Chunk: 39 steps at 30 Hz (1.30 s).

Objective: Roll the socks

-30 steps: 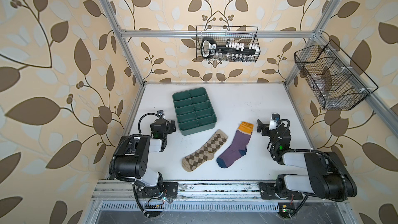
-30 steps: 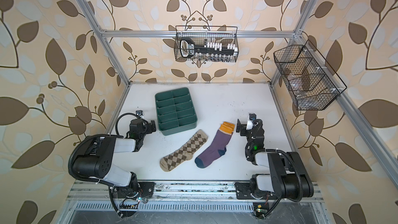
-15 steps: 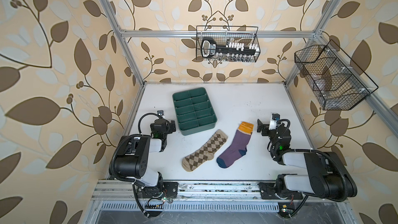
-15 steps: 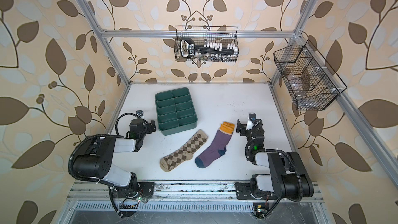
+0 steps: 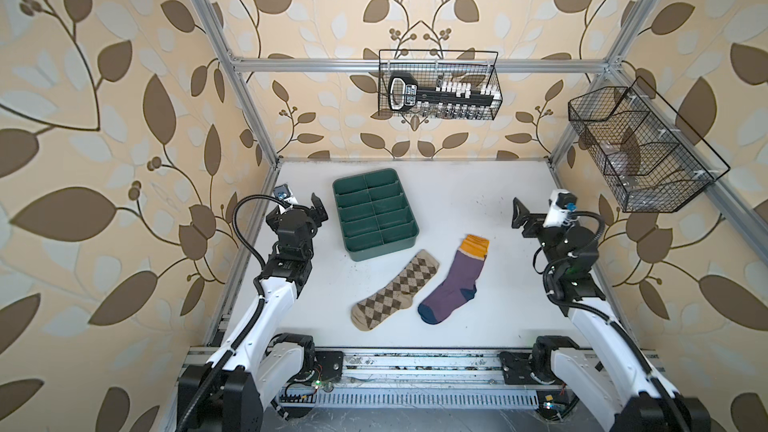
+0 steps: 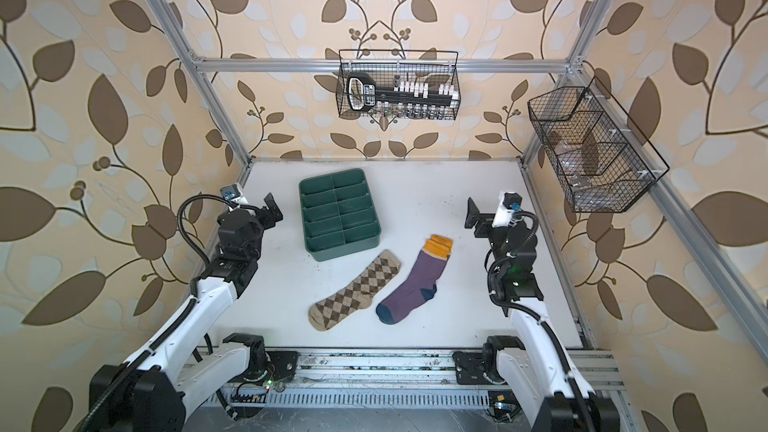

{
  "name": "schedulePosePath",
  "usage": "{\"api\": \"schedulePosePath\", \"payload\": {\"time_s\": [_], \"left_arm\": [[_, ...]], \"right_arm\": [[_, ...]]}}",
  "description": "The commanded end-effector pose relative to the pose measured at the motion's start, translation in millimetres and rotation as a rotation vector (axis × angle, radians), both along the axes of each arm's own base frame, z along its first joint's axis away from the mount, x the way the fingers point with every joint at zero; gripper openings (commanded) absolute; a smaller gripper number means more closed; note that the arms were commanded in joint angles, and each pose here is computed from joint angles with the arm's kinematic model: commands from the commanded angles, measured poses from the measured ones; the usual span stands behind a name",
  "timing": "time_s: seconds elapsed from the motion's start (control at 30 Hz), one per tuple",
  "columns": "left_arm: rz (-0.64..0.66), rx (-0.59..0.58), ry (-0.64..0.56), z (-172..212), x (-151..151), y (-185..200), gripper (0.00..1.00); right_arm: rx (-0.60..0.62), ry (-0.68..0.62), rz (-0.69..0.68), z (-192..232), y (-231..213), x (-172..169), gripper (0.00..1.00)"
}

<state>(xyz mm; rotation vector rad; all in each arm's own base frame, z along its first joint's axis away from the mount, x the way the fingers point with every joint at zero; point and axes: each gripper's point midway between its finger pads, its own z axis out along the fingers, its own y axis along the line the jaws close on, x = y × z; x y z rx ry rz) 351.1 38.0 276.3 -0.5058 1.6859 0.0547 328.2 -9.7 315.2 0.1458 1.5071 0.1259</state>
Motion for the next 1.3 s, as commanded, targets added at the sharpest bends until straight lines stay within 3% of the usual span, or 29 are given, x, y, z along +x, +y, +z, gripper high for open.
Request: {"api": "schedulePosePath", "payload": {"time_s": [0.0,0.07,0.1,0.17,0.3,0.43,0.6,0.73,0.9,1.03,1.27], "left_arm": [[0.167,-0.335,0.086,-10.6,-27.3,9.5,0.99],[0.211,-0.505,0.092,-16.9,-36.7,5.3,0.99],[0.143,-0.527,0.099,-15.5,-35.8,-5.7,0.99],[0.031,-0.534,0.120,-15.2,-38.6,-26.8,0.99],[-0.280,-0.534,0.190,-22.6,-45.0,-89.0,0.99],[-0.439,-0.484,0.351,-42.8,-69.8,-122.6,0.98],[-0.507,-0.350,0.526,-52.2,-98.3,-128.6,0.99],[-0.524,-0.223,0.519,-41.3,-109.6,-123.2,0.99],[-0.456,-0.115,0.513,-47.4,-111.9,-109.3,0.99],[-0.445,-0.097,0.503,-50.6,-115.3,-108.5,0.99],[-0.441,-0.077,0.480,-46.7,-118.6,-108.5,0.96]], "right_arm": [[0.252,0.174,-0.093,-18.9,-15.8,-16.0,1.00],[0.337,0.201,-0.158,-19.5,-26.6,-23.6,1.00],[0.383,0.231,-0.175,-24.9,-28.9,-26.1,1.00],[0.423,0.245,-0.113,-25.3,-20.0,-24.7,1.00],[0.429,0.259,0.145,-18.2,22.3,-16.0,0.99],[0.343,0.451,0.240,-32.9,58.5,-2.5,0.94],[-0.023,0.756,0.236,-71.1,124.2,12.2,0.93],[-0.230,0.870,0.290,-91.9,180.9,28.6,0.94],[-0.422,0.999,0.287,-129.2,227.8,58.2,0.92],[-0.494,1.054,0.275,-154.5,256.9,78.8,0.86],[-0.466,1.077,0.250,-186.8,285.7,108.1,0.71]]}}
